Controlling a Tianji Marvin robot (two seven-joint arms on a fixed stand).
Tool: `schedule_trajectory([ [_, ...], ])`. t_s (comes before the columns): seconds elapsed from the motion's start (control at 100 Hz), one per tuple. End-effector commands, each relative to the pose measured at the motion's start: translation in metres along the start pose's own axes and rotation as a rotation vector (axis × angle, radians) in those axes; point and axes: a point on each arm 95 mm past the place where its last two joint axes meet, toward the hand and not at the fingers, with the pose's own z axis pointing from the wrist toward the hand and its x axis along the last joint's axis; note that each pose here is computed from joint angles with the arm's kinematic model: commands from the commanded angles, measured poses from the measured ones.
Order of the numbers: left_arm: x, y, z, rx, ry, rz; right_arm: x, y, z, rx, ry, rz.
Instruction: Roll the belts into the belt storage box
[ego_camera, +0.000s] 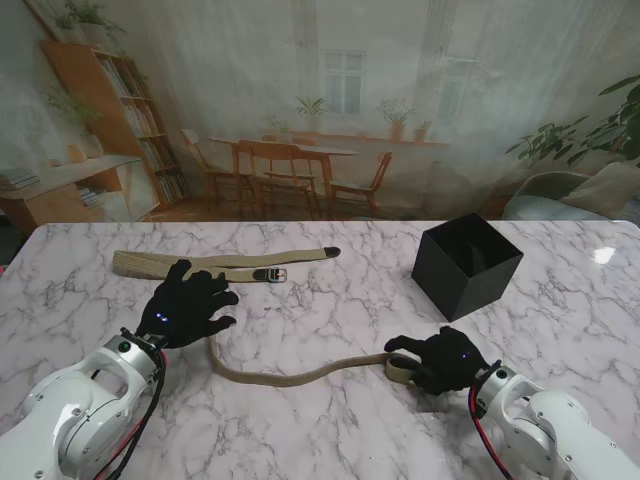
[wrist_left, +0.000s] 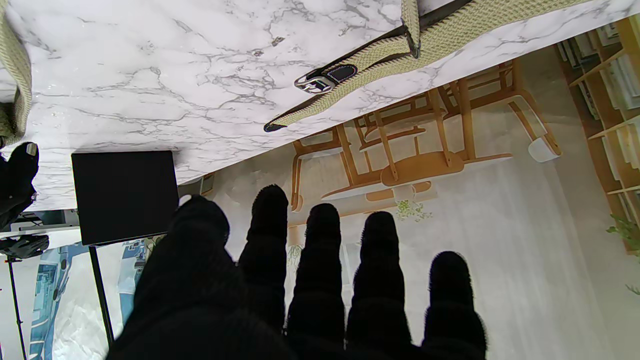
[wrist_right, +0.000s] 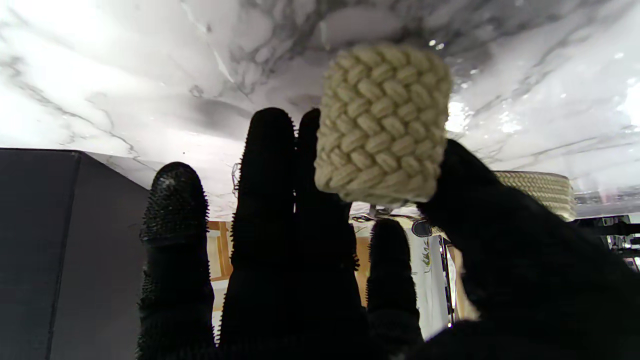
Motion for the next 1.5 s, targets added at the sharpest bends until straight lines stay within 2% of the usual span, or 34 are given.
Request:
schedule_trajectory([
  [0.0, 0.001, 0.002, 0.000, -0.013, 0.000, -0.002, 0.001, -0.004, 0.001, 0.000, -0.003, 0.016],
  [0.27, 0.001, 0.002, 0.000, -0.010, -0.002, -0.001, 0.003, -0.006, 0.001, 0.045, 0.031, 0.066],
  [0.62, 0.001, 0.002, 0.000, -0.007, -0.003, -0.001, 0.005, 0.000, 0.001, 0.086, 0.067, 0.034],
  [0.68, 0.001, 0.002, 0.000, -0.008, -0.002, -0.002, 0.006, 0.004, 0.000, 0.110, 0.080, 0.025],
  [0.78, 0.001, 0.002, 0.000, -0.009, -0.002, -0.003, 0.009, 0.014, -0.004, 0.225, 0.108, 0.005],
  [0.87, 0.001, 0.002, 0.000, -0.009, -0.003, -0.003, 0.011, 0.021, -0.006, 0.296, 0.122, -0.015],
  [1.05, 0.000, 0.002, -0.001, -0.007, -0.008, -0.004, 0.011, 0.024, -0.007, 0.349, 0.106, -0.017],
  [1.18, -0.001, 0.002, -0.001, -0.006, -0.010, -0.004, 0.010, 0.020, -0.008, 0.355, 0.092, -0.067],
  [1.34, -0.001, 0.002, -0.001, -0.005, -0.010, -0.005, 0.009, 0.015, -0.005, 0.295, 0.072, -0.129],
  [1.4, -0.001, 0.002, -0.001, -0.006, -0.010, -0.005, 0.008, 0.012, -0.004, 0.245, 0.062, -0.156],
  [1.49, -0.001, 0.002, -0.001, -0.006, -0.011, -0.006, 0.008, 0.008, -0.002, 0.222, 0.035, -0.138],
])
